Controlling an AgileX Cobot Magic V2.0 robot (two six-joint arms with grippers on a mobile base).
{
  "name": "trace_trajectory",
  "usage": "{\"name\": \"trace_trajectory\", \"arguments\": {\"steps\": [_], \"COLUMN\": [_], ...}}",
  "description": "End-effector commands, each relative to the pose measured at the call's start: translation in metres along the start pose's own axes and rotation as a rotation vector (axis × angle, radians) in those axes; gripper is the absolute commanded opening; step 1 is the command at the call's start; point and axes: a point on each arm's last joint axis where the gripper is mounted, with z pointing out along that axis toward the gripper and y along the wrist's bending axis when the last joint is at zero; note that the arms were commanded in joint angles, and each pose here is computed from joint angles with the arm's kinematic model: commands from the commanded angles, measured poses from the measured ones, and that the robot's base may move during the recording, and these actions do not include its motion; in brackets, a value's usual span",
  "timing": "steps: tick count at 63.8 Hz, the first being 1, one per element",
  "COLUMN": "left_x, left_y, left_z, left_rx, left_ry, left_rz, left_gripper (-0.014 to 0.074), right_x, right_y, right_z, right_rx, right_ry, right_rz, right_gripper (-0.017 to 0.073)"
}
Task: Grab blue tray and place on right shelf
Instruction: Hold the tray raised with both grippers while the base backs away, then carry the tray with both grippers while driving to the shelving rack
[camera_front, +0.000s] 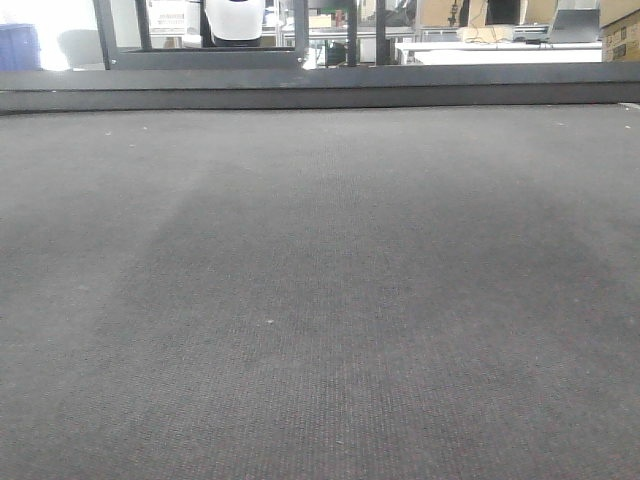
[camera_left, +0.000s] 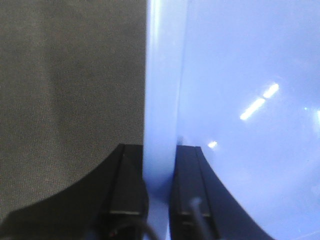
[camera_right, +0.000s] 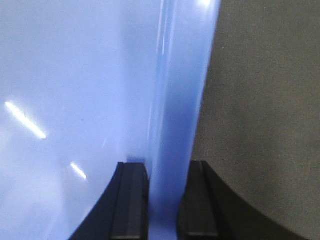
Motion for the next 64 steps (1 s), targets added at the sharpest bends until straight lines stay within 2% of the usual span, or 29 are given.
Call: {"name": "trace_trajectory", "arguments": {"steps": [1, 64], "left_x": [0.0099, 0.0091], "left_y": [-0.0151, -0.0173], "left_z": [-0.0223, -0.0146], "left_rx": [0.109, 0.135], "left_ry": [0.04, 0.067], "left_rz": [-0.001, -0.013], "left_gripper": [-0.0048, -0.0048], "right_x": [0.0063, 0.0034], "right_y": [0.0064, 0.0072], "right_z": [-0.013, -0.0122], "right_rx": [-0.062, -0.069], "right_ry": [0.041, 0.013], "right_rz": [-0.01, -0.009], "right_gripper": [0.0057, 0.0057]}}
